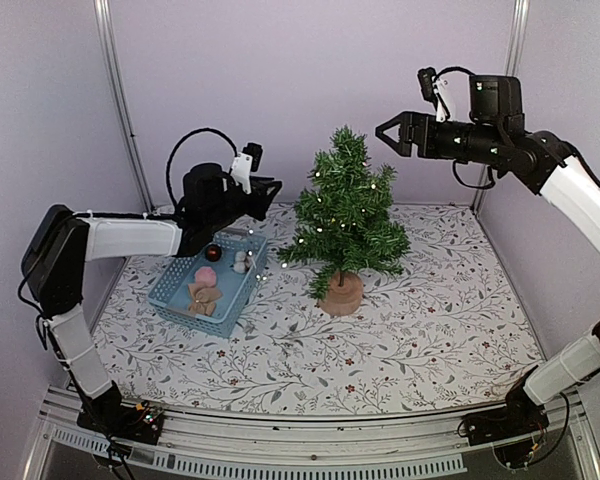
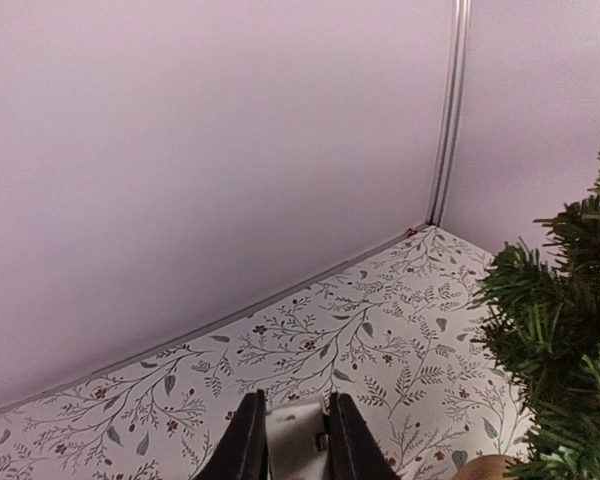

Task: Decorate the small christmas tree

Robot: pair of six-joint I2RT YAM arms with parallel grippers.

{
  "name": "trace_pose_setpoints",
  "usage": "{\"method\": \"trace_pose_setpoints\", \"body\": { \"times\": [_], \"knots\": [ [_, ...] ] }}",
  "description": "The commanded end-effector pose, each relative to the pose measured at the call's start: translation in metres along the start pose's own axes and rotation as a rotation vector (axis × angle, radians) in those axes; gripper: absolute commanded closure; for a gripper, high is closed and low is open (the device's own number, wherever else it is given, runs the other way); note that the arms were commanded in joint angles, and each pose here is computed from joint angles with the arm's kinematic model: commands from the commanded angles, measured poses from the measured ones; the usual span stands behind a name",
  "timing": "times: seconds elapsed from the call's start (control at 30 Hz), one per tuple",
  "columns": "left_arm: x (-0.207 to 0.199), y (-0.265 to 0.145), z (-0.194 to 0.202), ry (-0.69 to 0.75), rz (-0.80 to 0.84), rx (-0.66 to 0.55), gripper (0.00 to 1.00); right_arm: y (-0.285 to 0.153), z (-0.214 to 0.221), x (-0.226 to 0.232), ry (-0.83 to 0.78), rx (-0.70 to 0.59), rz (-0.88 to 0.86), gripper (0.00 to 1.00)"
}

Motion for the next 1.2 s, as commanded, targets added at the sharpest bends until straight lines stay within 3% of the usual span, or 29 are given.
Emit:
{"method": "trace_pose_setpoints", "body": {
  "times": [0.0,0.33,0.67,0.97,1.17],
  "knots": [
    [0.003,0.011,-0.006,0.004,0.141,-0.14,1.0,-0.018,-0.023,-0.017,-0.012,-0.081,-0.046,0.12],
    [0.004,0.046,-0.028,-0.039,0.39,-0.308,0.99,-0.021,-0.041,-0.08,0.066,-0.148,-0.145,0.18],
    [0.014,0.074,-0.051,-0.046,0.489,-0.439,0.96,0.03,-0.039,-0.108,0.093,-0.103,-0.262,0.29],
    [0.016,0.087,-0.045,-0.126,0.6,-0.501,0.96,0.083,-0.027,-0.127,0.117,-0.054,-0.449,0.48],
    [0.006,0.095,-0.051,-0.166,0.656,-0.537,0.96,0.104,-0.021,-0.134,0.13,-0.031,-0.54,0.51]
  ]
}}
Point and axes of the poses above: each gripper's point midway between its finger pads, its own y axis out along the fingers, its own x axis along the line the jaws close on, z = x × y, the point moved 9 cm from there along -y, back along the fingers, and after that the axes turned 2 degrees about -y, right-handed, at the moved point
